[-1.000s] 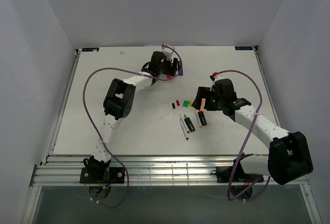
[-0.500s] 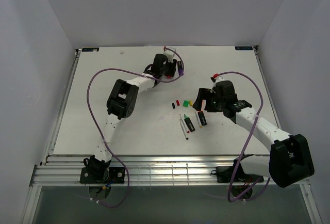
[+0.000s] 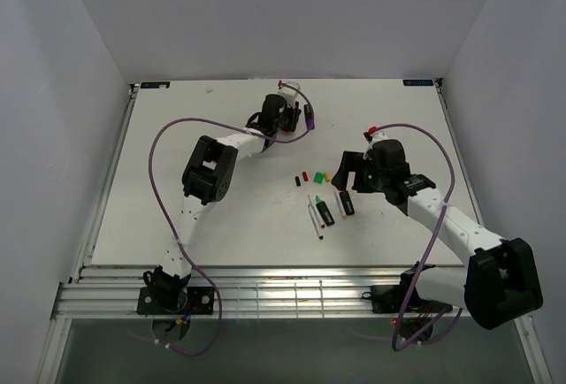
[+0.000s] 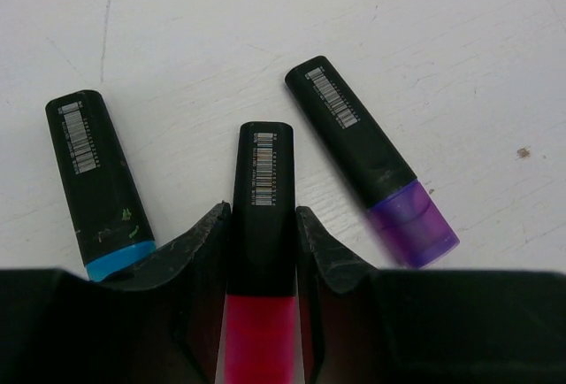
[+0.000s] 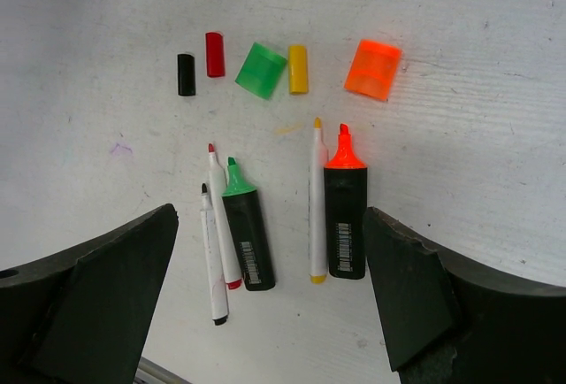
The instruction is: Open the pen caps
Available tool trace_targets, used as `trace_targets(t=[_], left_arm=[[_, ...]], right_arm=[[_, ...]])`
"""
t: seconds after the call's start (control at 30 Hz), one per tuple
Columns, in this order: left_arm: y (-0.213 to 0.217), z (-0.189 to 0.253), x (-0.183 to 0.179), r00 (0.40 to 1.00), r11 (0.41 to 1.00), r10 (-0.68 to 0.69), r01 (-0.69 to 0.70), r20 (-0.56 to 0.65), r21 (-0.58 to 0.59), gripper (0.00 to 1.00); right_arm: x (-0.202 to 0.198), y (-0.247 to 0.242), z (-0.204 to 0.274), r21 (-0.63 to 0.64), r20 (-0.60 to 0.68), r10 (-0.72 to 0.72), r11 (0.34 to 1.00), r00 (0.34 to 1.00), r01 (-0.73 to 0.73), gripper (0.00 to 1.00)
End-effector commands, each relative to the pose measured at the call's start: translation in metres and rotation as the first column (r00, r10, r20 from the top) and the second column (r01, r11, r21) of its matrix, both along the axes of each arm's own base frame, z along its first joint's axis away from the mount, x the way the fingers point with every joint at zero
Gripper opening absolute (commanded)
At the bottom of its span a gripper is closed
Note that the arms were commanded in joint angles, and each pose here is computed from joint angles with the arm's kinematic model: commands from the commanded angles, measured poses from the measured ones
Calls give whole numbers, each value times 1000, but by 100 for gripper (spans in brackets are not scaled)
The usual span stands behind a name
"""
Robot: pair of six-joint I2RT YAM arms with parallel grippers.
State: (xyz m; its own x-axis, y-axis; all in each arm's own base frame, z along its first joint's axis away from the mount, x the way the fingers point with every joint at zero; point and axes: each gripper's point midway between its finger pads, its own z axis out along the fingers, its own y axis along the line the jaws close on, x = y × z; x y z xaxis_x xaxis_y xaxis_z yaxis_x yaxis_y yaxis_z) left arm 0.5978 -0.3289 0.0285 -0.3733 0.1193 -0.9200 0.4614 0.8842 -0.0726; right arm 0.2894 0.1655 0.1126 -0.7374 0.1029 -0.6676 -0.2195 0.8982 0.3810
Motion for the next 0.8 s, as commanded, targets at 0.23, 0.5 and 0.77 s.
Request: trace_targets(t=[0.23, 0.5, 0.77], left_arm=[[4, 44, -57, 994, 998, -35, 29, -101, -57, 7], [1, 100, -126, 990, 990, -105, 96, -91, -100, 0], [-12, 159, -235, 936, 922, -312, 258, -161, -288, 0]], right_arm=[[-16, 9, 7, 69, -29, 53, 996, 998, -51, 91], [-34, 8, 18, 97, -27, 70, 993, 997, -68, 90], [-59, 37, 47, 228, 14, 284, 933, 959, -279, 90]])
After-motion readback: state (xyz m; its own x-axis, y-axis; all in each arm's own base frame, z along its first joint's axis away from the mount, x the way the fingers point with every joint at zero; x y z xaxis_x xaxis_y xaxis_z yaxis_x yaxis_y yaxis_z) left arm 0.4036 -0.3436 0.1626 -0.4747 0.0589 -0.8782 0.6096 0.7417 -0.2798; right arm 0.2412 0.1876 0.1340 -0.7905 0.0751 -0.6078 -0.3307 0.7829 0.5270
